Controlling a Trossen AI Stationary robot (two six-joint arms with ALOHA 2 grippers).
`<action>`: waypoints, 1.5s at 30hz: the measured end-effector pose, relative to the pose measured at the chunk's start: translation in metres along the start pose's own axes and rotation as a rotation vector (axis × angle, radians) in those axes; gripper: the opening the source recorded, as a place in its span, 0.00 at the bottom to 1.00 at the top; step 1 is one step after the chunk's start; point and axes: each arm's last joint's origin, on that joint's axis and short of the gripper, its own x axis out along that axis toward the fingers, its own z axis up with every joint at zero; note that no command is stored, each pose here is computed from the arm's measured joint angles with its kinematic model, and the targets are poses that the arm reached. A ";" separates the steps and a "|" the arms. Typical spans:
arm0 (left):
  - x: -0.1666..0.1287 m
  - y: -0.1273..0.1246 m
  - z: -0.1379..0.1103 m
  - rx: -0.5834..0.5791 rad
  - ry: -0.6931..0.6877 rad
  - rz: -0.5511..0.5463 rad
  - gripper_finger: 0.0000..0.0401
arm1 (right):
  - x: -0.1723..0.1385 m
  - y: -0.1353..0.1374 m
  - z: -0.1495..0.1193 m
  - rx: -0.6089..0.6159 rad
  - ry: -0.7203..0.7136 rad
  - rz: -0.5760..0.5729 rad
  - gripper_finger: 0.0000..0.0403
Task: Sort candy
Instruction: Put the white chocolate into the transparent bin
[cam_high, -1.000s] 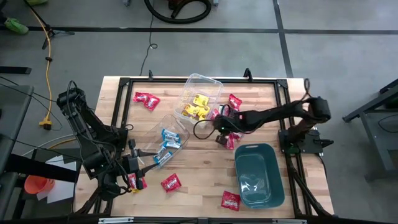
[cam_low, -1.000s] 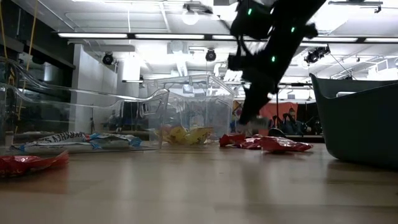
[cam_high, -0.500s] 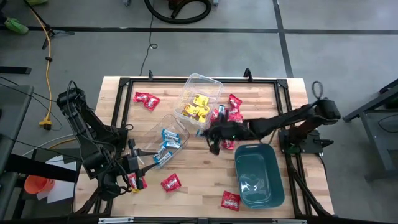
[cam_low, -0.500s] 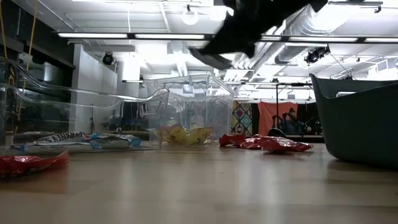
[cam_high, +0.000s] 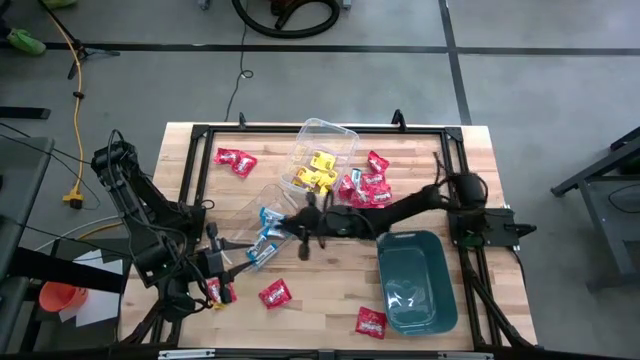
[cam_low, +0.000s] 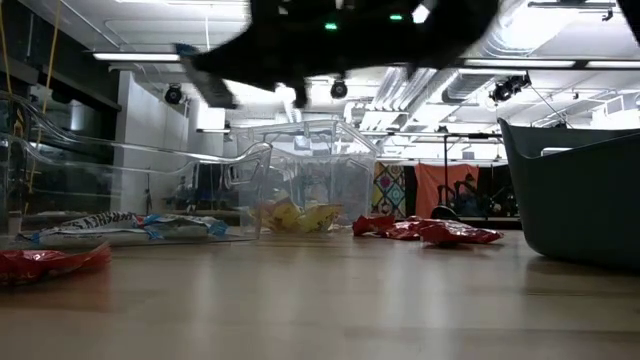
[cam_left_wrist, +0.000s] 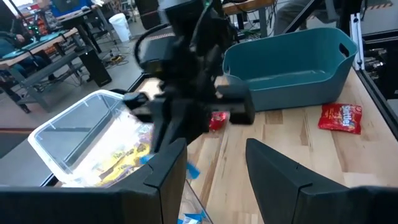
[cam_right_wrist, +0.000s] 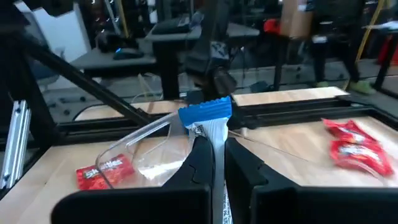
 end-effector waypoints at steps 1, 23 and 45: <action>0.000 0.000 0.000 0.000 0.000 0.000 0.38 | 0.007 0.000 0.002 -0.006 0.011 0.012 0.01; 0.000 -0.001 0.000 -0.048 0.011 -0.023 0.38 | 0.035 0.006 0.019 -0.253 0.451 -0.016 0.59; 0.005 -0.011 -0.005 -0.062 0.015 -0.008 0.38 | -0.157 -0.031 -0.018 -0.115 0.769 -0.631 0.59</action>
